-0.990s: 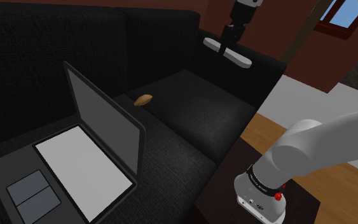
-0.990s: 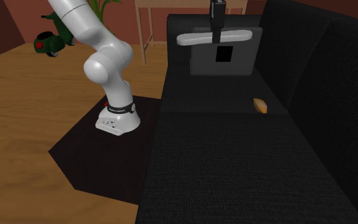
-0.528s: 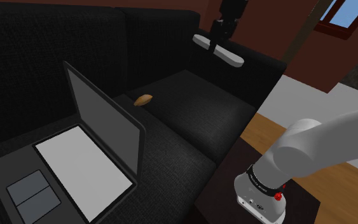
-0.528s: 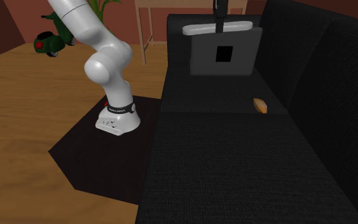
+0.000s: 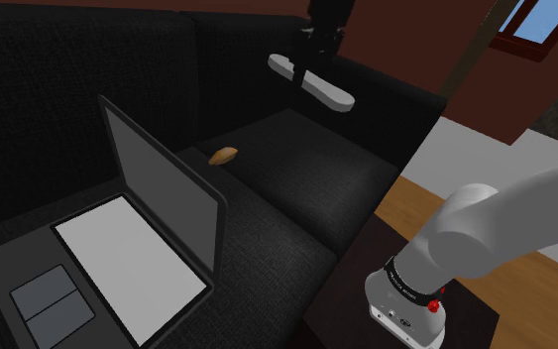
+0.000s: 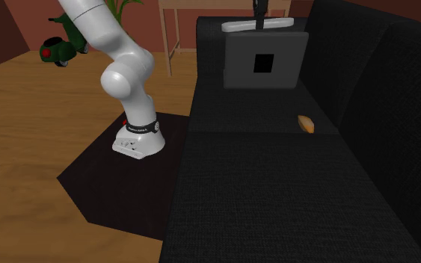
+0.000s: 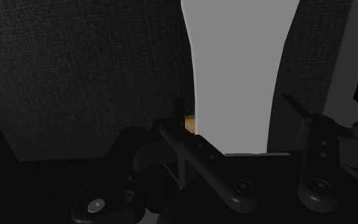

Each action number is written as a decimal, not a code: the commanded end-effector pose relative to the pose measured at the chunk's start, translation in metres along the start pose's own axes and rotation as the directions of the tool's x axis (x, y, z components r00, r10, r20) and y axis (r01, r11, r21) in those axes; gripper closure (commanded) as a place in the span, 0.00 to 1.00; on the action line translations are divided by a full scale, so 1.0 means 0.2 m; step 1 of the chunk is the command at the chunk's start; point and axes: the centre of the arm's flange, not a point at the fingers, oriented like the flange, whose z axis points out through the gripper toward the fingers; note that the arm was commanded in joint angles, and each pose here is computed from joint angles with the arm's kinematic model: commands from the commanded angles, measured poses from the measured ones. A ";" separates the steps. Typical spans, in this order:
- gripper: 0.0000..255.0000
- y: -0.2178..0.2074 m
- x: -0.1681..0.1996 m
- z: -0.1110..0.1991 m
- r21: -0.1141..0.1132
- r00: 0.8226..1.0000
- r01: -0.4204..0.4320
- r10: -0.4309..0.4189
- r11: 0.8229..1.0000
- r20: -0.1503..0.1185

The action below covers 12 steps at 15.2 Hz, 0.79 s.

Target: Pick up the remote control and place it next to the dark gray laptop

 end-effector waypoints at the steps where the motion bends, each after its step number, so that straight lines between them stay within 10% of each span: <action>1: 1.00 -0.13 0.03 0.00 0.001 1.000 -0.001 0.001 1.000 0.000; 12: 1.00 -0.42 0.07 0.15 0.001 1.000 -0.001 0.001 1.000 0.000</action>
